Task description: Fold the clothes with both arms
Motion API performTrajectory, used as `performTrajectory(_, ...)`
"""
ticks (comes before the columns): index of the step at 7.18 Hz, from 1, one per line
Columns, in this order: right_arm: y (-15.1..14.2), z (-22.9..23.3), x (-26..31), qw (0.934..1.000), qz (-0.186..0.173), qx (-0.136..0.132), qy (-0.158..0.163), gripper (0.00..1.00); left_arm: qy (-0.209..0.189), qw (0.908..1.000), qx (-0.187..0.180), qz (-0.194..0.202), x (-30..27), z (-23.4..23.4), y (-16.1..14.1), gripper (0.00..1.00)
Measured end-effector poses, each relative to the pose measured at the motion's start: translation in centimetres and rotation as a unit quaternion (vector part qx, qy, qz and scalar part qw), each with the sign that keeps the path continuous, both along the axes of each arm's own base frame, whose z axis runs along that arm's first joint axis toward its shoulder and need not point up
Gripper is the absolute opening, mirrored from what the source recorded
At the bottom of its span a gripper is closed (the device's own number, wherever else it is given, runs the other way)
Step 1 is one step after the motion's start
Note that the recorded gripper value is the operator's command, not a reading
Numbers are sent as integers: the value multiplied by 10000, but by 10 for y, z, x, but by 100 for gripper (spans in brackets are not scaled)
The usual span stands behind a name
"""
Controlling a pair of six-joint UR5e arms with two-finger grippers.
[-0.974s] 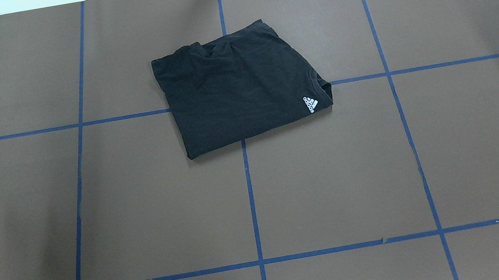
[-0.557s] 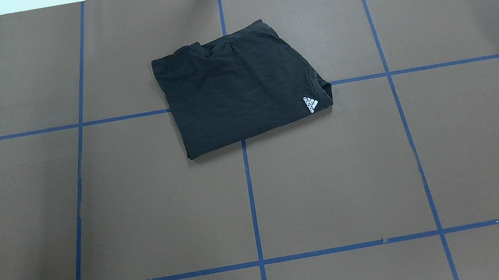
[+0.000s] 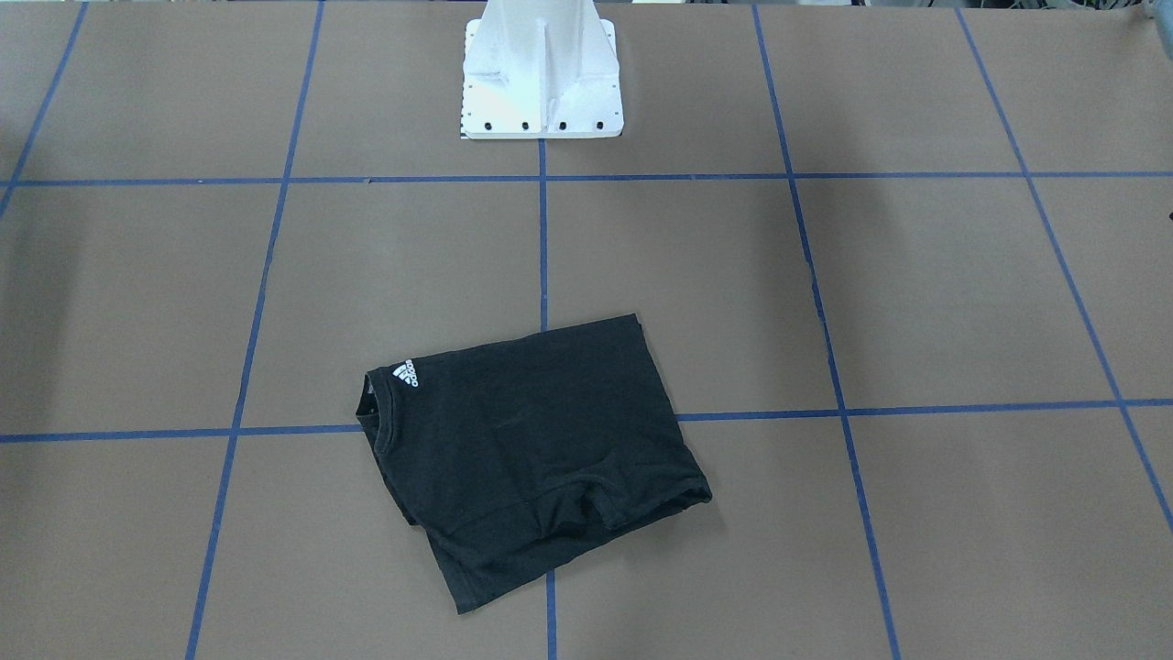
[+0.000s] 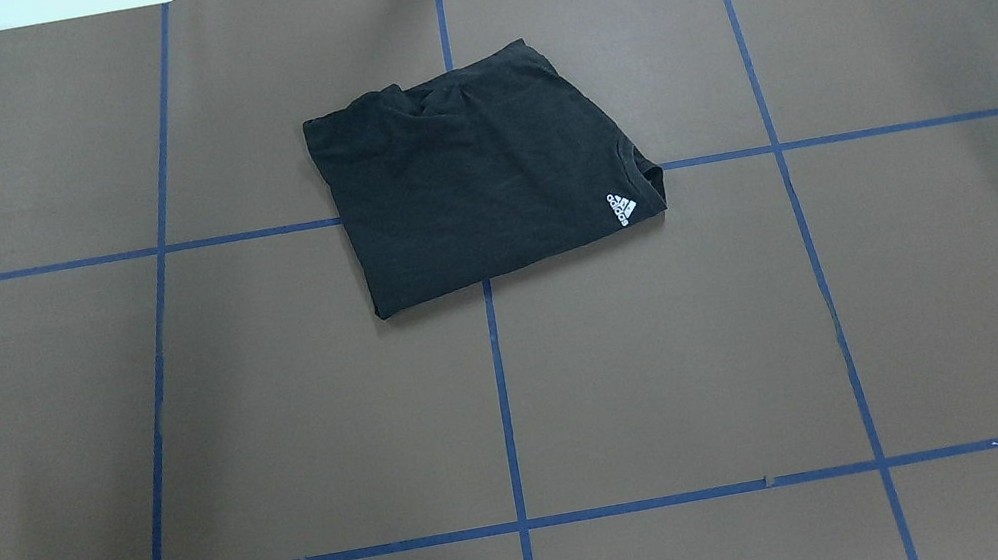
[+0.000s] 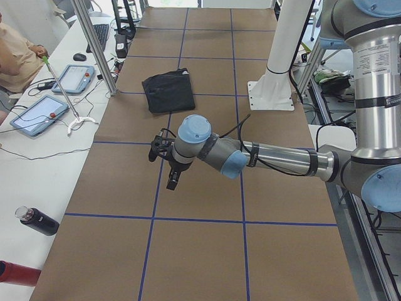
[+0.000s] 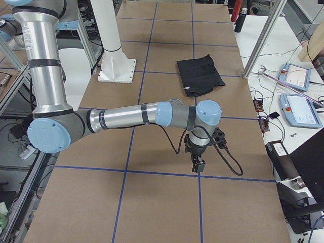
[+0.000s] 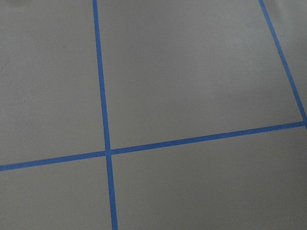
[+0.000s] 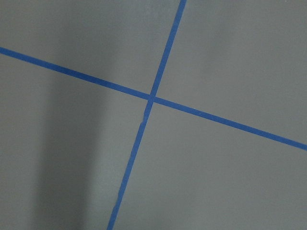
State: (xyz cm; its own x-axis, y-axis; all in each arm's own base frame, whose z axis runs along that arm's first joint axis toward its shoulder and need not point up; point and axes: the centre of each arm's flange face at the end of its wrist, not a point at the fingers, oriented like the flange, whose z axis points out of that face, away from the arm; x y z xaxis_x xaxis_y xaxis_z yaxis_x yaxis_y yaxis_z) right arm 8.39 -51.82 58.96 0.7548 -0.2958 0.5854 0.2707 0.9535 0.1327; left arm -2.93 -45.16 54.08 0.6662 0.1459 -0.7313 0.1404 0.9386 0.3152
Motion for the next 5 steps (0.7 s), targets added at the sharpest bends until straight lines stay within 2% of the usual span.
performTrajectory(2,7,-7,-27,9997,-224,25,10,100,-86,10000,20,-46,-6,2,3,100)
performTrajectory(3,6,-11,-43,9991,-395,154,-6,100,-206,9997,24,-84,-10,10,9,100)
performTrajectory(5,9,-9,-55,9984,-481,242,-194,100,-271,9996,-26,-124,-11,19,15,100)
